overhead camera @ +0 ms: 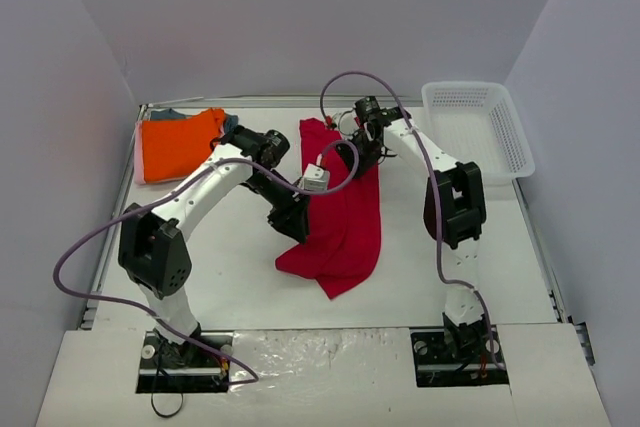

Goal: Fold and stack the t-shirts
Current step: Rotate the tshirt 90 degrees

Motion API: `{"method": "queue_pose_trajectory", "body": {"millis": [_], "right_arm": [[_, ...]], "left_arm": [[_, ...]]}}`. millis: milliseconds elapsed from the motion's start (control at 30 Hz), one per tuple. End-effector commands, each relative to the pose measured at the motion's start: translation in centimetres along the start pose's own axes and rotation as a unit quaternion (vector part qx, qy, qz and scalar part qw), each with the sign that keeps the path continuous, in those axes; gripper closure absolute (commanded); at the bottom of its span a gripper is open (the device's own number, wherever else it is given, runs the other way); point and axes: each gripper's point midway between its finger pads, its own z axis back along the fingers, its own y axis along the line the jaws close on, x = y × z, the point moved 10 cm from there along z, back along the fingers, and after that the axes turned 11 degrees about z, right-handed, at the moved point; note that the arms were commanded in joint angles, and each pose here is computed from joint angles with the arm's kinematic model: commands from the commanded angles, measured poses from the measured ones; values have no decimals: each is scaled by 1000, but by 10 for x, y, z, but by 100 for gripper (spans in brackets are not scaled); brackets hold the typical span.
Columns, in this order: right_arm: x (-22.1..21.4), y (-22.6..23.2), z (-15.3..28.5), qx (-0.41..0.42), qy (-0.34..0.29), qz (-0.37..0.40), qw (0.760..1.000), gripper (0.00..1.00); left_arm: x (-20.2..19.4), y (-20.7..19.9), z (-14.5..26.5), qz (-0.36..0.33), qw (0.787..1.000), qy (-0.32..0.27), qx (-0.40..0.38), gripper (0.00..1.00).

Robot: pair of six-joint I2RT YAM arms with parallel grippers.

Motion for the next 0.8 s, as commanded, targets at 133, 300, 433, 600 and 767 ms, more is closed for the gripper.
{"method": "queue_pose_trajectory", "body": {"millis": [133, 300, 433, 600, 767], "right_arm": [[-25, 60, 47, 85, 28, 51, 995, 67], [-56, 96, 54, 139, 95, 87, 982, 68], [-69, 98, 45, 134, 117, 86, 980, 79], [-60, 96, 19, 162, 119, 81, 976, 85], [-51, 95, -8, 180, 129, 85, 971, 88]], "left_arm": [[-23, -28, 93, 142, 977, -160, 2, 71], [-51, -4, 139, 209, 953, -210, 60, 74], [-63, 12, 143, 227, 949, -204, 76, 78], [-65, 17, 141, 225, 947, -217, 70, 79], [-69, 16, 138, 226, 948, -214, 72, 79]]}}
